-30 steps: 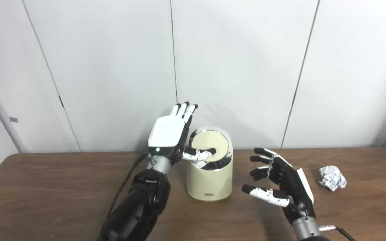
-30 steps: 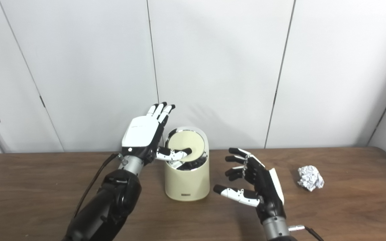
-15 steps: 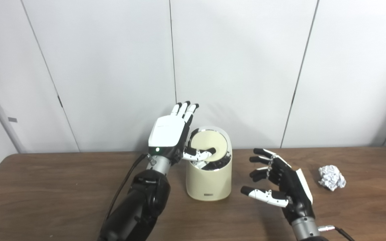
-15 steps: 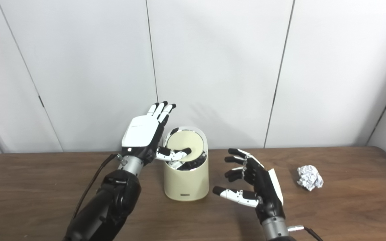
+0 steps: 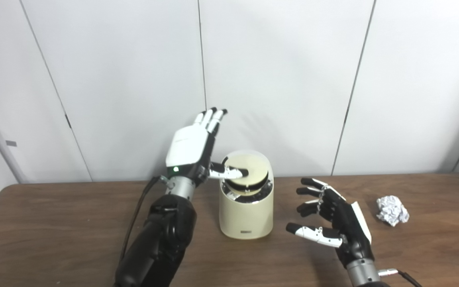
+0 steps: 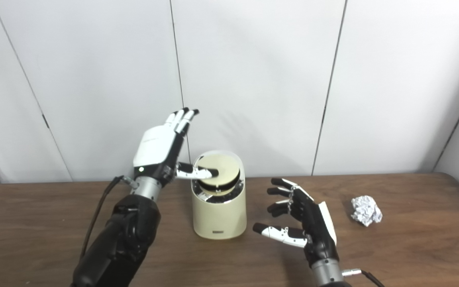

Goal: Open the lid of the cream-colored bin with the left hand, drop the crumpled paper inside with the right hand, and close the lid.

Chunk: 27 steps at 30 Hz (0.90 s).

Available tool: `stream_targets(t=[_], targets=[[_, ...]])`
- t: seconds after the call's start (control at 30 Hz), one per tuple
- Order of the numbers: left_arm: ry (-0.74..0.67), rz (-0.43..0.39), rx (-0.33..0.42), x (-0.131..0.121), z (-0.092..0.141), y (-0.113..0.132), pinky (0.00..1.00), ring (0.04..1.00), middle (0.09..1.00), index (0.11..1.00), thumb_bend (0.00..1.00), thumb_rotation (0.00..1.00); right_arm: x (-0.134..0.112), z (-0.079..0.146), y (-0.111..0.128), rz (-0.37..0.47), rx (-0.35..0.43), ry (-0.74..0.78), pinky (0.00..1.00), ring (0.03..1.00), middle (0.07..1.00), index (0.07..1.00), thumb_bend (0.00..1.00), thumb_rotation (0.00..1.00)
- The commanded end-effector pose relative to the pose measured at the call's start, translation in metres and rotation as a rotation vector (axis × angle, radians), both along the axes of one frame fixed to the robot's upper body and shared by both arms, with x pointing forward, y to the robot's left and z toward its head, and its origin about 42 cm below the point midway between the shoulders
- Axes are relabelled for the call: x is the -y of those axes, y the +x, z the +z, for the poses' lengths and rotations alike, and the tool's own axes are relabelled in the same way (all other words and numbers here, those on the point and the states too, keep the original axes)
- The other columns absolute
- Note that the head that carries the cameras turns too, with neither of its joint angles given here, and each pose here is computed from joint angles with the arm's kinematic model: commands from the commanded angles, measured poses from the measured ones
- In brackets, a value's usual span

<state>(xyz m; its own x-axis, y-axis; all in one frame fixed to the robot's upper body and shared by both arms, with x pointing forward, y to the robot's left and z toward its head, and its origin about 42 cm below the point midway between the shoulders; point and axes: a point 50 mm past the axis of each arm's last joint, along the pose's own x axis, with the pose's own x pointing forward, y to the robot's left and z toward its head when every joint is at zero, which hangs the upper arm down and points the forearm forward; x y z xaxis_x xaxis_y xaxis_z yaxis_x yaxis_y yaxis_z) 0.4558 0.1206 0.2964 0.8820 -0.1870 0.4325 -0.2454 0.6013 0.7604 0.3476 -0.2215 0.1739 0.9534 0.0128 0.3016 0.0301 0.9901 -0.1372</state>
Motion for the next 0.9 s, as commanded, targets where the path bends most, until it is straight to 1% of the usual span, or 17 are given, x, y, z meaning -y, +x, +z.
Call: stream_targets(t=[0.0,0.07,0.1,0.13,0.23,0.27,0.33,0.37,0.4,0.47,0.57,0.63,0.73,0.87], targets=[[-0.097,-0.04,0.128,0.003,0.033,-0.001,0.76,0.942,0.982,0.999,0.93,0.26,-0.003,0.019,0.007,0.017,0.092,0.003,0.5,0.529,0.695,0.745,0.68,0.09],[-0.152,-0.043,0.136,0.001,0.036,-0.001,0.72,0.922,0.97,0.997,0.91,0.27,-0.002,0.018,0.007,0.017,0.09,0.001,0.51,0.531,0.697,0.747,0.68,0.09],[-0.178,-0.042,0.138,-0.001,0.038,-0.001,0.69,0.9,0.956,0.995,0.89,0.29,-0.002,0.018,0.007,0.015,0.089,-0.005,0.51,0.532,0.695,0.746,0.68,0.1],[-0.193,-0.042,0.139,-0.001,0.038,-0.001,0.67,0.892,0.952,0.993,0.88,0.3,-0.002,0.018,0.007,0.014,0.088,-0.009,0.51,0.534,0.696,0.747,0.68,0.11],[-0.296,-0.06,0.113,-0.006,0.04,-0.004,0.68,0.889,0.941,0.973,0.84,0.32,-0.002,0.018,0.006,0.015,0.08,-0.007,0.51,0.542,0.701,0.747,0.68,0.13],[-0.346,-0.08,0.099,-0.008,0.04,-0.005,0.68,0.888,0.938,0.968,0.83,0.32,-0.002,0.018,0.006,0.016,0.08,-0.007,0.5,0.542,0.701,0.746,0.68,0.13],[-0.435,-0.126,0.066,-0.012,0.04,-0.008,0.73,0.902,0.936,0.947,0.79,0.31,-0.002,0.018,0.005,0.02,0.085,-0.013,0.5,0.546,0.705,0.749,0.67,0.14],[-0.488,-0.148,0.027,-0.015,0.038,-0.011,0.74,0.903,0.935,0.942,0.78,0.3,-0.001,0.018,0.005,0.02,0.087,-0.016,0.5,0.546,0.706,0.75,0.67,0.15],[-0.536,-0.167,-0.013,-0.018,0.036,-0.015,0.75,0.889,0.925,0.935,0.75,0.34,-0.001,0.018,0.005,0.019,0.087,-0.017,0.47,0.54,0.706,0.75,0.67,0.17],[-0.611,-0.21,-0.077,-0.023,0.033,-0.023,0.77,0.881,0.911,0.935,0.72,0.37,-0.001,0.018,0.004,0.013,0.082,-0.018,0.45,0.531,0.703,0.747,0.66,0.17],[-0.694,-0.276,-0.128,-0.029,0.025,-0.034,0.71,0.855,0.89,0.938,0.72,0.39,0.0,0.018,0.003,0.014,0.082,-0.022,0.45,0.535,0.709,0.751,0.65,0.18],[-0.731,-0.296,-0.148,-0.033,0.02,-0.039,0.68,0.835,0.875,0.939,0.74,0.43,0.001,0.018,0.003,0.017,0.084,-0.02,0.46,0.54,0.712,0.753,0.66,0.19],[-0.793,-0.308,-0.169,-0.039,0.011,-0.048,0.67,0.822,0.868,0.932,0.75,0.41,0.003,0.018,0.003,0.019,0.083,-0.021,0.47,0.543,0.712,0.755,0.66,0.2],[-0.855,-0.315,-0.183,-0.051,-0.012,-0.058,0.67,0.797,0.871,0.938,0.76,0.41,0.006,0.016,0.003,0.018,0.077,-0.019,0.48,0.546,0.711,0.752,0.69,0.25]])
